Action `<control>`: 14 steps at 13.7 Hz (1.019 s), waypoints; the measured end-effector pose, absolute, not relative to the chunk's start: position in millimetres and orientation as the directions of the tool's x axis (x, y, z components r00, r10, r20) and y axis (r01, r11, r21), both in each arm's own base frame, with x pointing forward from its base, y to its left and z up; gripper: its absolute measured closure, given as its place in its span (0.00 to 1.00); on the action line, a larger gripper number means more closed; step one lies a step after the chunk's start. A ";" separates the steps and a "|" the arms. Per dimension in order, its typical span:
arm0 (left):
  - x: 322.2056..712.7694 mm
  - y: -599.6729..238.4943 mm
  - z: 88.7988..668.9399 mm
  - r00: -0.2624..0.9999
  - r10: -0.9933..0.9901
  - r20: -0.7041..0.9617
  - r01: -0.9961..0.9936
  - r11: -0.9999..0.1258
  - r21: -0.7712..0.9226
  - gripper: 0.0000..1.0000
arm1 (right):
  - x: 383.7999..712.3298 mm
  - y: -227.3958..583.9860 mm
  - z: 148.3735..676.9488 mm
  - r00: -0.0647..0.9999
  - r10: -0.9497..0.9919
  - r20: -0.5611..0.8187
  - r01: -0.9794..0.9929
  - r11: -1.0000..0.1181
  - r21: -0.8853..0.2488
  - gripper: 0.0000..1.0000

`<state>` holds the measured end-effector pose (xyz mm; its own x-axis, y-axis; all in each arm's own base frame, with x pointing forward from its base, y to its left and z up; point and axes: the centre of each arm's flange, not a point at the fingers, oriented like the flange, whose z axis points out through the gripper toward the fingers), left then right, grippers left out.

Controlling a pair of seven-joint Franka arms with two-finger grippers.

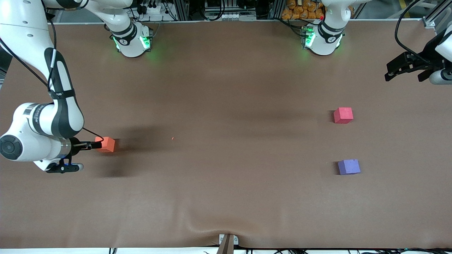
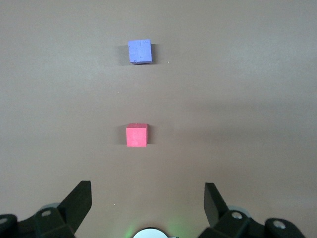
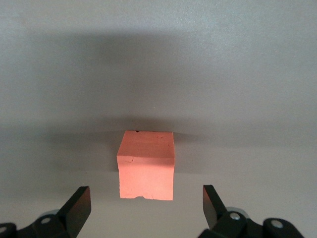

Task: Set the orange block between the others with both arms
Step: 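Reach the right gripper down to the orange cube, then close the right gripper on the orange cube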

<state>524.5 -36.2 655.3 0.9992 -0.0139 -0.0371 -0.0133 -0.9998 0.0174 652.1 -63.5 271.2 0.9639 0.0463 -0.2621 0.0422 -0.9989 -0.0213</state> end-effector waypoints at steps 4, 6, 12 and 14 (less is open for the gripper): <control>524.6 -36.4 655.2 0.999 -0.015 -0.037 -0.014 -1.000 0.017 0.00 | 652.2 -63.8 251.3 0.963 0.044 -0.264 0.041 -0.999 -0.019 0.00; 524.6 -36.4 655.2 0.999 -0.015 -0.037 -0.014 -1.000 0.017 0.00 | 650.0 -63.6 239.4 0.959 0.043 -0.280 0.039 -0.999 -0.020 0.00; 528.7 -35.8 650.5 0.999 -0.014 -0.039 -0.014 -1.000 0.020 0.00 | 646.6 -63.1 213.6 0.950 0.043 -0.308 0.038 -0.999 -0.022 0.00; 529.6 -35.7 649.6 0.999 -0.014 -0.039 -0.014 -1.000 0.020 0.00 | 645.1 -63.0 209.2 0.948 0.042 -0.315 0.037 -0.999 -0.023 0.00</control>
<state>529.6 -35.7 649.6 0.9991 -0.0144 -0.0394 -0.0137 -0.9997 0.0202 645.1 -63.0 209.2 0.9480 0.0424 -0.3155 0.0372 -0.9991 -0.0226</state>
